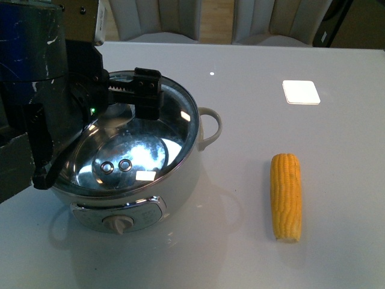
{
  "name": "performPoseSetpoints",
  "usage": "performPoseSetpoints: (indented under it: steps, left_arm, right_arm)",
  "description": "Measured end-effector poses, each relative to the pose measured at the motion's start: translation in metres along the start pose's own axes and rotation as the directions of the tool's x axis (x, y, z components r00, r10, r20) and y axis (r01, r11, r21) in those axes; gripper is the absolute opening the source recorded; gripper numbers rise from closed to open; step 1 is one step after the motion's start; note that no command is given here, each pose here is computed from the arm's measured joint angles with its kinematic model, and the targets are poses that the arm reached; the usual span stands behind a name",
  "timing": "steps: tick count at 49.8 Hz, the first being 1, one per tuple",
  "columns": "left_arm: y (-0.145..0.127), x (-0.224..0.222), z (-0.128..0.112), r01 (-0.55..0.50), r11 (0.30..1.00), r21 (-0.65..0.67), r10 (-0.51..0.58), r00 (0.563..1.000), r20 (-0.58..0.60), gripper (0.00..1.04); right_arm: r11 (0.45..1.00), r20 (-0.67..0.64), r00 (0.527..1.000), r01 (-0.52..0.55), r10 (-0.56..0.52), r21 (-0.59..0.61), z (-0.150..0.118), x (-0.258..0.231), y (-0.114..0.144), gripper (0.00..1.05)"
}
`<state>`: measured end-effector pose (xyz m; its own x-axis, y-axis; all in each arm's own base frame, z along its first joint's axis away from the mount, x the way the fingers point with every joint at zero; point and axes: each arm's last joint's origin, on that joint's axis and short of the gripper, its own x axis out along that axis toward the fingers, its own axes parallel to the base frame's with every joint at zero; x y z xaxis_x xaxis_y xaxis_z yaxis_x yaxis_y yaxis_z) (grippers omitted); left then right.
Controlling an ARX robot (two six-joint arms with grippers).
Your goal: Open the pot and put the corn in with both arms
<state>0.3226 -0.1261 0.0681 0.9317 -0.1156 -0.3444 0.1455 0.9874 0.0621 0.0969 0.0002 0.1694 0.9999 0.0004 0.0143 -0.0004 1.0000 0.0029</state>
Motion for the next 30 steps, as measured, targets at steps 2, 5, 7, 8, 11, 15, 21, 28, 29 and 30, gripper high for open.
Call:
performPoseSetpoints:
  steps: [2, 5, 7, 8, 11, 15, 21, 28, 29, 30]
  left_arm:
    - [-0.0016, -0.0001, -0.0007, 0.004, 1.000, 0.002, -0.004, 1.000, 0.001, 0.98]
    - [-0.0041, -0.0003, -0.0016, 0.010, 1.000, 0.003, -0.010, 1.000, 0.005, 0.98]
    - [-0.0054, -0.0003, -0.0025, 0.013, 1.000, 0.005, -0.013, 1.000, 0.006, 0.98]
    - [-0.0062, -0.0003, -0.0028, 0.015, 1.000, 0.006, -0.015, 1.000, 0.007, 0.98]
    - [-0.0074, -0.0004, -0.0035, 0.018, 1.000, 0.007, -0.018, 1.000, 0.007, 0.97]
    - [-0.0076, -0.0004, -0.0037, 0.017, 1.000, 0.007, -0.018, 1.000, 0.008, 0.85]
    - [-0.0077, -0.0004, -0.0039, 0.015, 1.000, 0.001, -0.015, 1.000, 0.008, 0.69]
    - [-0.0074, -0.0004, -0.0044, 0.006, 0.999, -0.032, -0.006, 1.000, 0.005, 0.42]
    - [-0.0072, -0.0003, -0.0044, 0.006, 0.999, -0.032, -0.006, 1.000, 0.004, 0.40]
    - [-0.0072, -0.0003, -0.0046, 0.006, 0.999, -0.032, -0.006, 1.000, 0.002, 0.40]
  right_arm:
    - [1.000, 0.000, 1.000, 0.000, 0.000, 0.000, 0.0000, 0.0000, 0.0000, 0.96]
    - [1.000, 0.000, 1.000, 0.000, 0.000, 0.000, 0.0000, 0.0000, 0.0000, 0.96]
    - [1.000, 0.000, 1.000, 0.000, 0.000, 0.000, 0.0000, 0.0000, 0.0000, 0.96]
    - [1.000, 0.000, 1.000, 0.000, 0.000, 0.000, 0.0000, 0.0000, 0.0000, 0.96]
    - [1.000, 0.000, 1.000, 0.000, 0.000, 0.000, 0.0000, 0.0000, 0.0000, 0.96]
    - [1.000, 0.000, 1.000, 0.000, 0.000, 0.000, 0.0000, 0.0000, 0.0000, 0.96]
    - [1.000, 0.000, 1.000, 0.000, 0.000, 0.000, 0.0000, 0.0000, 0.0000, 0.96]
    - [1.000, 0.000, 1.000, 0.000, 0.000, 0.000, 0.0000, 0.0000, 0.0000, 0.96]
    - [1.000, 0.000, 1.000, 0.000, 0.000, 0.000, 0.0000, 0.0000, 0.0000, 0.96]
    - [1.000, 0.000, 1.000, 0.000, 0.000, 0.000, 0.0000, 0.0000, 0.0000, 0.96]
